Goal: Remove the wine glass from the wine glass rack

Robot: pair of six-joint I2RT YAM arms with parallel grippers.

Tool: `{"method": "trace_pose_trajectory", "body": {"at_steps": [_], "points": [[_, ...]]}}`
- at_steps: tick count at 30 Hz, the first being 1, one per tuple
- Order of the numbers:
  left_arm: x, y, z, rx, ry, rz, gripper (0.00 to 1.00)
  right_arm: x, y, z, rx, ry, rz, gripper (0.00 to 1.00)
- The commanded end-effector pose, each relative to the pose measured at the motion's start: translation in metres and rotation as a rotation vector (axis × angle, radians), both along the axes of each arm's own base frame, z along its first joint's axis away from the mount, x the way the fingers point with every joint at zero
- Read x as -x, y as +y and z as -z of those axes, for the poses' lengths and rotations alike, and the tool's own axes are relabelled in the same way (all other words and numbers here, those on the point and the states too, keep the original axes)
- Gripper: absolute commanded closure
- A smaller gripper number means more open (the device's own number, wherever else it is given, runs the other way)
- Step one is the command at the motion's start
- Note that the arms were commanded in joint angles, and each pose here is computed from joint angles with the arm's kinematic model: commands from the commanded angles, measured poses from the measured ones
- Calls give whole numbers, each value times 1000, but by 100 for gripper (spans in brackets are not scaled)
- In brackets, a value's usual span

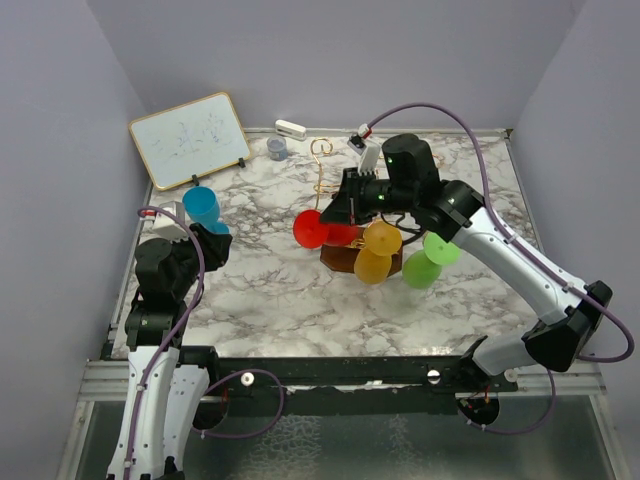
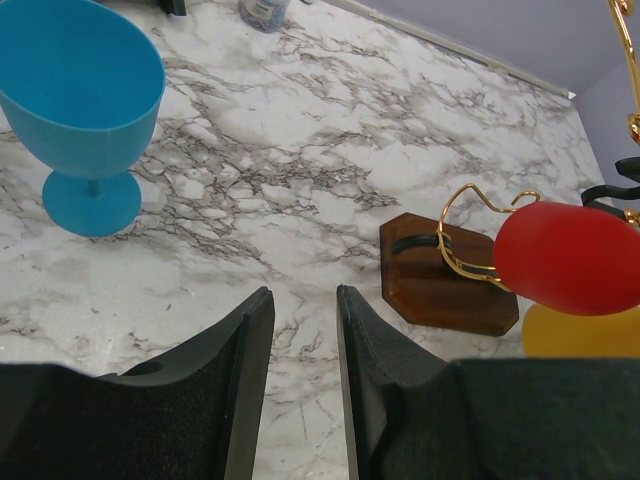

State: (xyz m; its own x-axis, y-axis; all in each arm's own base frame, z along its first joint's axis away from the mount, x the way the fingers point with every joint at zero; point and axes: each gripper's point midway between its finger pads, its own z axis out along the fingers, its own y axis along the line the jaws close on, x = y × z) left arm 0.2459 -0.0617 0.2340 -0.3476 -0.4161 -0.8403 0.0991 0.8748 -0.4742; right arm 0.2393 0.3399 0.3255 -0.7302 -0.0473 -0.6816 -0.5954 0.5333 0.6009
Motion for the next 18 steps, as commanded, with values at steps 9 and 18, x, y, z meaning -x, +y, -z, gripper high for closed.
{"method": "trace_pose_trajectory", "body": {"at_steps": [9, 18], "points": [[-1, 0, 0, 3, -5, -4, 65, 1, 11, -13, -119, -25, -16, 99], [-1, -1, 0, 6, -1, -2, 65, 10, 14, -4, -123, -4, -71, 99]]}}
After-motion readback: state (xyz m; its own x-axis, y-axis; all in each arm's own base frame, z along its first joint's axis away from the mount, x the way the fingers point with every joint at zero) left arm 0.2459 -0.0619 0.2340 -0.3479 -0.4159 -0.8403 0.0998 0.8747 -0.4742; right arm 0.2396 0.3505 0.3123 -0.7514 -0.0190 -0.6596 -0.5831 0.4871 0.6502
